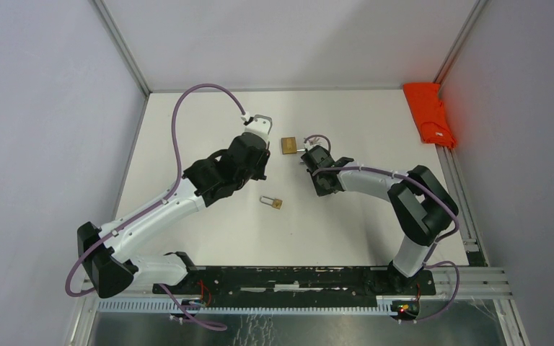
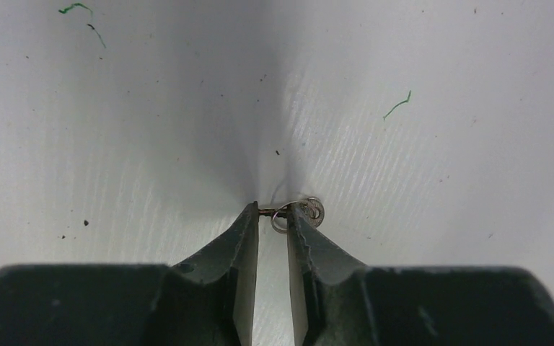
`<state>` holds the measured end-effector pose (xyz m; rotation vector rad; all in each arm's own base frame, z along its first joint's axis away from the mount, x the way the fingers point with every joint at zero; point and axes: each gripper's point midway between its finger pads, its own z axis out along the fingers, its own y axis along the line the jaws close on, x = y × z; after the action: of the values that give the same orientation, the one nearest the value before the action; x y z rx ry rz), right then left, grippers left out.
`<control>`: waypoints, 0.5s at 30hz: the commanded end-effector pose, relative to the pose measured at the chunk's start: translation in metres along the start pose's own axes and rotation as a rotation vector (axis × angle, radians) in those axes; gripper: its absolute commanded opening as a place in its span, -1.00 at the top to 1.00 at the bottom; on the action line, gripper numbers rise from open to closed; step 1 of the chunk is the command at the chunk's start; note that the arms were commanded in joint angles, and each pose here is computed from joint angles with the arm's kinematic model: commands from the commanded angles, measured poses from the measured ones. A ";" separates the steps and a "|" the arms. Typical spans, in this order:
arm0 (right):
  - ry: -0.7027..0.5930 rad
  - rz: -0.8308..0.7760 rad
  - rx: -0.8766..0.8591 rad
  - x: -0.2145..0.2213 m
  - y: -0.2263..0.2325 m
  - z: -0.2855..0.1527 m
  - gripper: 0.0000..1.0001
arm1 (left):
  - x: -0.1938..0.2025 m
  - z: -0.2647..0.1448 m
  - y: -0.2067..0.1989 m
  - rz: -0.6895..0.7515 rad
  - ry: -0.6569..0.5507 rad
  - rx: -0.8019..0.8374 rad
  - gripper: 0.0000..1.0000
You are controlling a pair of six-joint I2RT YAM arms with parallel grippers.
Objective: Unlock with the key
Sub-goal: Pick up the key from the center of the board.
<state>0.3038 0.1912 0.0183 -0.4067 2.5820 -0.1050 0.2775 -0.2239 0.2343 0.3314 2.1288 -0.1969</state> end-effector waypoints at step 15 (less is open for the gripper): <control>0.051 0.021 -0.002 0.019 -0.008 0.013 0.95 | -0.012 0.000 -0.004 -0.025 -0.037 0.011 0.45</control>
<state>0.3100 0.1882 0.0170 -0.3754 2.5752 -0.0856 0.2775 -0.2239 0.2344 0.3312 2.1285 -0.1971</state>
